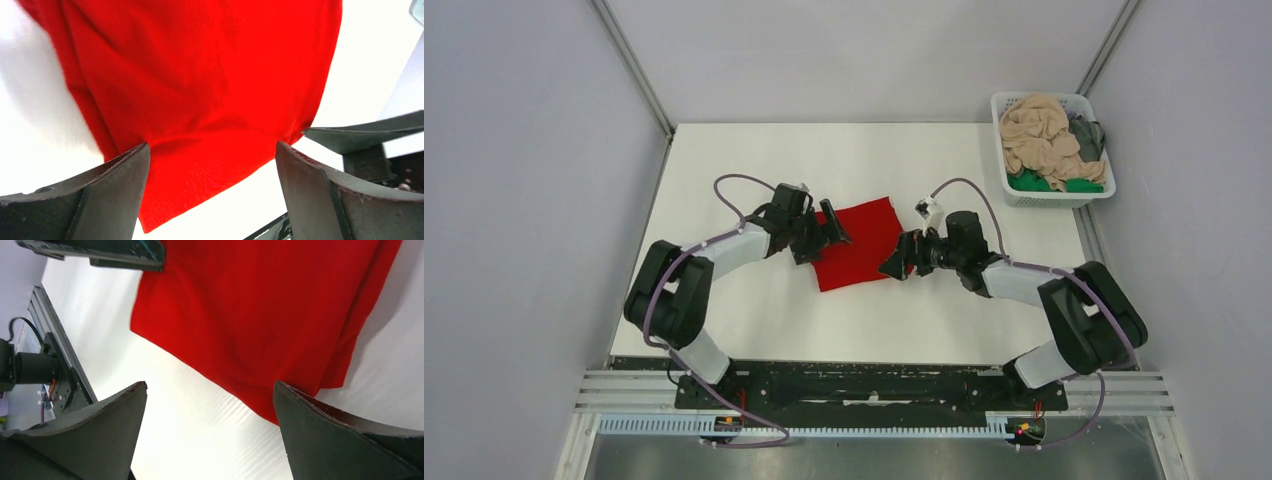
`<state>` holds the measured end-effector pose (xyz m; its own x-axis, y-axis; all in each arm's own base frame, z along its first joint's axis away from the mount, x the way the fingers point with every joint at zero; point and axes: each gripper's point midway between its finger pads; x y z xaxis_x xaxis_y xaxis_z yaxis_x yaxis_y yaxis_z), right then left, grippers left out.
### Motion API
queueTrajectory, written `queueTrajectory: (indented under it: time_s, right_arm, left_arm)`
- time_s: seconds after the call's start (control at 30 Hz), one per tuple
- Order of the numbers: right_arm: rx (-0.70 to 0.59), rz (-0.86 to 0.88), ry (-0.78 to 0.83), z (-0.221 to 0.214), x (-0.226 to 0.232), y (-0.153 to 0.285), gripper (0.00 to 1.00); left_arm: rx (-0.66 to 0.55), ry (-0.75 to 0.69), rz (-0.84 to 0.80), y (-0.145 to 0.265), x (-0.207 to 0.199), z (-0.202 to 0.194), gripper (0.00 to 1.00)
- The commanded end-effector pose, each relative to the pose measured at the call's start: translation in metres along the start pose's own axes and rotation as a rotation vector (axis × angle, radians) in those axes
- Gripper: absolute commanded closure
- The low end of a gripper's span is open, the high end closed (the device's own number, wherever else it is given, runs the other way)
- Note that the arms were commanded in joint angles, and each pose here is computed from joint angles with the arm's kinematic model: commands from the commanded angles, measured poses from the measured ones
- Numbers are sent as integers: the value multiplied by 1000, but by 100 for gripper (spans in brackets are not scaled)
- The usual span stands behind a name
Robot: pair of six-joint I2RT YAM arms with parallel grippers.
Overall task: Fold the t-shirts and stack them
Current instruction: Smooth out wrinkles on the folded tshirt, then put the neatly folded tshirt into the corner of the board with the left arm
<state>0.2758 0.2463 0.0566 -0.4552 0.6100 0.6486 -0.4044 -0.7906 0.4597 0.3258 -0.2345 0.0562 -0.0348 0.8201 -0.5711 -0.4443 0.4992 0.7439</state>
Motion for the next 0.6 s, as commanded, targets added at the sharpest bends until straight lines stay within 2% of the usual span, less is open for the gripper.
queueTrajectory:
  time_s: [0.0,0.1,0.27,0.33,0.43,0.57]
  right_arm:
    - [-157,-8,108,49,25,24,2]
    - [-255,-75,76,68,25,43,2]
    - [-394,-224,20,76,0,76,2]
    - [-406,-250,28,74,-5,84,2]
    - [-381,-299,44,66,-12,91,2]
    - [-343,-389,49,50,-29,99,2]
  left_arm:
    - [-109,-59,42,38,-4,20,0]
    - [-183,-49,138,51,14,32,0]
    - [-155,11,260,48,48,30,0]
    - [-138,21,276,41,52,29,2]
    - [-126,32,284,28,55,31,14]
    - [-81,44,276,7,56,30,34]
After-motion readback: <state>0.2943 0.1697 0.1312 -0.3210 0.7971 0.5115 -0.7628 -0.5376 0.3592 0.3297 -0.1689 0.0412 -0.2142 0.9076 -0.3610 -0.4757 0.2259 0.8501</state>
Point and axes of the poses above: each gripper's point midway between its finger pads, its own y axis back along the fingers, its own x axis along the line the jaws close on, z = x × y, and after that the axes turned 6 degrees about -y, right-handed
